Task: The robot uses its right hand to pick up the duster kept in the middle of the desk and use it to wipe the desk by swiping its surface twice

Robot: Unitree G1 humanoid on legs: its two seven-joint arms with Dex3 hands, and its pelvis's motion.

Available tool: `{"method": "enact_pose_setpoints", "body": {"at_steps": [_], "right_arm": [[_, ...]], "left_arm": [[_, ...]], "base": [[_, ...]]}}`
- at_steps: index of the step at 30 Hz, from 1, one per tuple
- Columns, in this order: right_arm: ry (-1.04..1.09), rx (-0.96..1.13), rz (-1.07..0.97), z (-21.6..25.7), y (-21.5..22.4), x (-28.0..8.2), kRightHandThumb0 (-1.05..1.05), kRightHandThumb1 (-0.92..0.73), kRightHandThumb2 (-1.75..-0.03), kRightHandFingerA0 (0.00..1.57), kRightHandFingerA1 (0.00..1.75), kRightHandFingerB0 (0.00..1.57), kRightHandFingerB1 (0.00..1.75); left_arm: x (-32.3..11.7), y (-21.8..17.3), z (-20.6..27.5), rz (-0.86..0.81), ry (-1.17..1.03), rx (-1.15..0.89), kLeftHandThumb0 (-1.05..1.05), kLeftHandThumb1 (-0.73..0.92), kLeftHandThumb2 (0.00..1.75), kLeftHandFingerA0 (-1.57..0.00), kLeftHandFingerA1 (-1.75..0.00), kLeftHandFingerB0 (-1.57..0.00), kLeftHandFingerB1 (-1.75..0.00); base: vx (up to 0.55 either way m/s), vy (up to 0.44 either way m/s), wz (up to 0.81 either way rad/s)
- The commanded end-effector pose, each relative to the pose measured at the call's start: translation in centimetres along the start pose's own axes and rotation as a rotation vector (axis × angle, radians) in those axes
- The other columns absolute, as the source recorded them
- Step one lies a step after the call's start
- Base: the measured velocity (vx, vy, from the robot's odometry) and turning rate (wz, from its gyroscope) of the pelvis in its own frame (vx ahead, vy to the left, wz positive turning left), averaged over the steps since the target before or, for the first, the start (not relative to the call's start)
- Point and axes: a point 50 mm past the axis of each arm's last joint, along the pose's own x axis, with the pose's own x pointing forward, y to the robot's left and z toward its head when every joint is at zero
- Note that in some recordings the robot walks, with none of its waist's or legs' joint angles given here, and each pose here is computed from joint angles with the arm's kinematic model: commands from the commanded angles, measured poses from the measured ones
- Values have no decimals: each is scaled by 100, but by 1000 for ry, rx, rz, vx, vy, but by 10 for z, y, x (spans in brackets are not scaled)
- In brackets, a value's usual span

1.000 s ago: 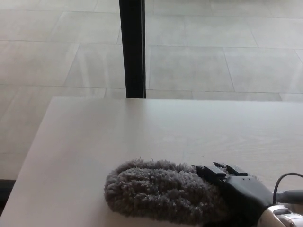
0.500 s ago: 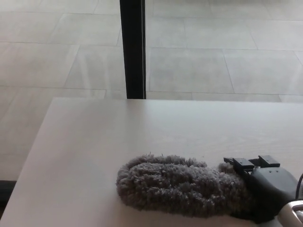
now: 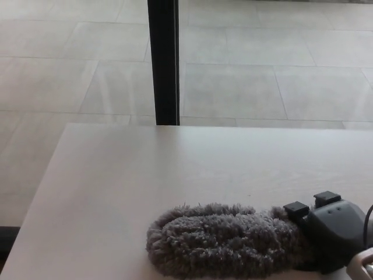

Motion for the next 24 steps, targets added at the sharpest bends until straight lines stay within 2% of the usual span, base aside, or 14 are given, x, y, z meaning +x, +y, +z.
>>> {"method": "enact_pose_setpoints", "body": {"at_steps": [1,3,4,8,9,11,12,14,15,19,20,21,22,24], "right_arm": [[-79,-49,114,7,41,-30,-29,-69,-92,88,175,73,142],[-93,-72,99,2,34,-27,-29,-64,-98,86,175,73,140],[-102,-101,84,0,29,-24,-31,-66,-89,83,175,76,131],[-162,-193,20,-5,11,-13,-27,-62,-88,81,173,75,130],[-173,-214,4,-7,5,-10,-25,-60,-83,99,169,78,131],[-178,-228,-16,-9,-1,-6,-25,-60,-83,99,169,78,131],[-178,-213,-29,-10,-7,-2,-28,-63,-78,81,173,77,129],[-180,-252,-78,-13,-19,6,-27,-57,-86,80,173,77,134],[-181,-288,-124,-13,-31,15,-28,-49,-99,88,171,87,113],[-208,-296,-216,-7,-51,28,-27,-39,-108,91,175,89,122],[-216,-297,-234,-5,-55,30,-29,-41,-103,92,173,92,105],[-222,-295,-244,-3,-58,32,-28,-41,-103,93,174,93,104],[-227,-299,-248,0,-64,37,-28,-49,-99,98,171,95,87],[-232,-310,-246,4,-74,42,-29,-52,-101,99,170,96,86]], "left_arm": [[-1,5,14,-4,-41,13,-62,78,63,-38,-57,-41,-42],[-1,5,15,2,-46,21,-62,79,64,-40,-58,-42,-43],[-1,5,17,-4,-49,11,-62,78,63,-39,-60,-42,-43],[-1,6,19,-3,-53,38,-63,80,64,-40,-59,-42,-43],[-1,6,18,-2,-53,26,-62,79,64,-41,-61,-44,-44],[-1,6,18,2,-52,9,-62,79,64,-41,-61,-44,-44],[-1,6,17,7,-48,15,-62,79,64,-43,-60,-44,-43],[-1,6,17,9,-48,39,-65,78,64,-43,-60,-43,-43],[-1,6,18,3,-53,46,-63,81,64,-41,-61,-43,-44],[-1,6,19,-1,-55,36,-64,80,64,-38,-60,-42,-44],[-2,7,19,-3,-58,30,-64,80,64,-39,-60,-42,-44],[-2,7,19,-2,-59,31,-63,80,64,-39,-58,-42,-43],[-2,7,19,4,-58,37,-63,79,64,-40,-59,-44,-43],[-2,7,20,3,-60,45,-64,79,64,-42,-60,-44,-43]], "base": [[0,0,0],[0,0,0],[0,0,0],[0,0,0],[0,0,0],[0,0,0],[0,0,0],[0,0,0],[0,0,0],[0,0,0],[0,0,0],[0,0,0],[0,0,0],[0,0,0]]}}
